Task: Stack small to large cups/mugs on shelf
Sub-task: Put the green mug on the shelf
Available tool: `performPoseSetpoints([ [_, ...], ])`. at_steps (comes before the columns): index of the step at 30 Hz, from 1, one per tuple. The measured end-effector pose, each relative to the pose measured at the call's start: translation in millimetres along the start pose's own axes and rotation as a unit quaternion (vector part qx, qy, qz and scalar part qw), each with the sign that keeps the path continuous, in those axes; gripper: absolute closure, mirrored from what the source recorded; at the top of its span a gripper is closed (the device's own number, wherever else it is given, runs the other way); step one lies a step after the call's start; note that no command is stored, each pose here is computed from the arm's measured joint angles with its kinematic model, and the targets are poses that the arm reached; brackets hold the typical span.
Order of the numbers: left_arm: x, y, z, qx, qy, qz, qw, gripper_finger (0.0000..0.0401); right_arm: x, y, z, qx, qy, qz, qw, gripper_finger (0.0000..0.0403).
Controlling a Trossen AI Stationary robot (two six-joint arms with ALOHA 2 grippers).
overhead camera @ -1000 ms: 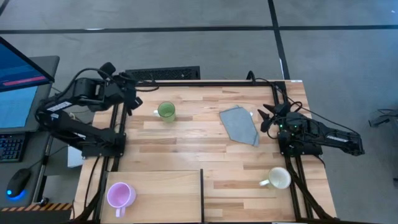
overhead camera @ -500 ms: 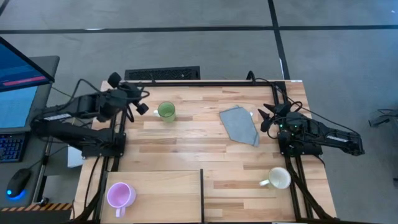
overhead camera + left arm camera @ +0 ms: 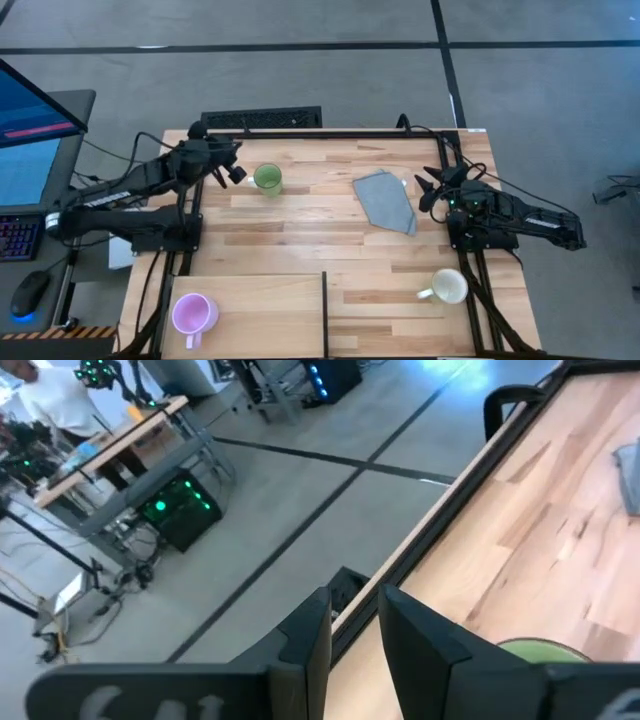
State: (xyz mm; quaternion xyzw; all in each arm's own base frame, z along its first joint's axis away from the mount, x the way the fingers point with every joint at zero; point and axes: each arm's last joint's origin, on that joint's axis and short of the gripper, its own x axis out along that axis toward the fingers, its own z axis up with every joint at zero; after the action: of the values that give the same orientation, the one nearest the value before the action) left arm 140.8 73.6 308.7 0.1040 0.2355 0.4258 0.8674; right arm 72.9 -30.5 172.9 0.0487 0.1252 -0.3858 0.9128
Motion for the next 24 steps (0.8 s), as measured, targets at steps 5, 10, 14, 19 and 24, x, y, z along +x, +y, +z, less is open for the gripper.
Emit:
performPoseSetpoints([
  [5,18,1,-15,-0.016,-0.031,-0.026,0.999,0.0321,0,0,0,0.0,0.0,0.0,1.0,0.0187],
  [10,29,6,-30,-0.023,-0.026,-0.032,0.999,0.0321,0,0,0,0.0,0.0,0.0,1.0,0.0187],
  [14,34,9,-38,-0.026,-0.013,-0.062,0.998,0.0321,0,0,0,0.0,0.0,0.0,1.0,0.0187],
  [19,35,11,-37,-0.031,-0.038,-0.129,0.99,0.0321,0,0,0,0.0,0.0,0.0,1.0,0.0187],
  [24,37,10,-39,-0.018,-0.042,-0.17,0.984,0.0321,0,0,0,0.0,0.0,0.0,1.0,0.0187],
])
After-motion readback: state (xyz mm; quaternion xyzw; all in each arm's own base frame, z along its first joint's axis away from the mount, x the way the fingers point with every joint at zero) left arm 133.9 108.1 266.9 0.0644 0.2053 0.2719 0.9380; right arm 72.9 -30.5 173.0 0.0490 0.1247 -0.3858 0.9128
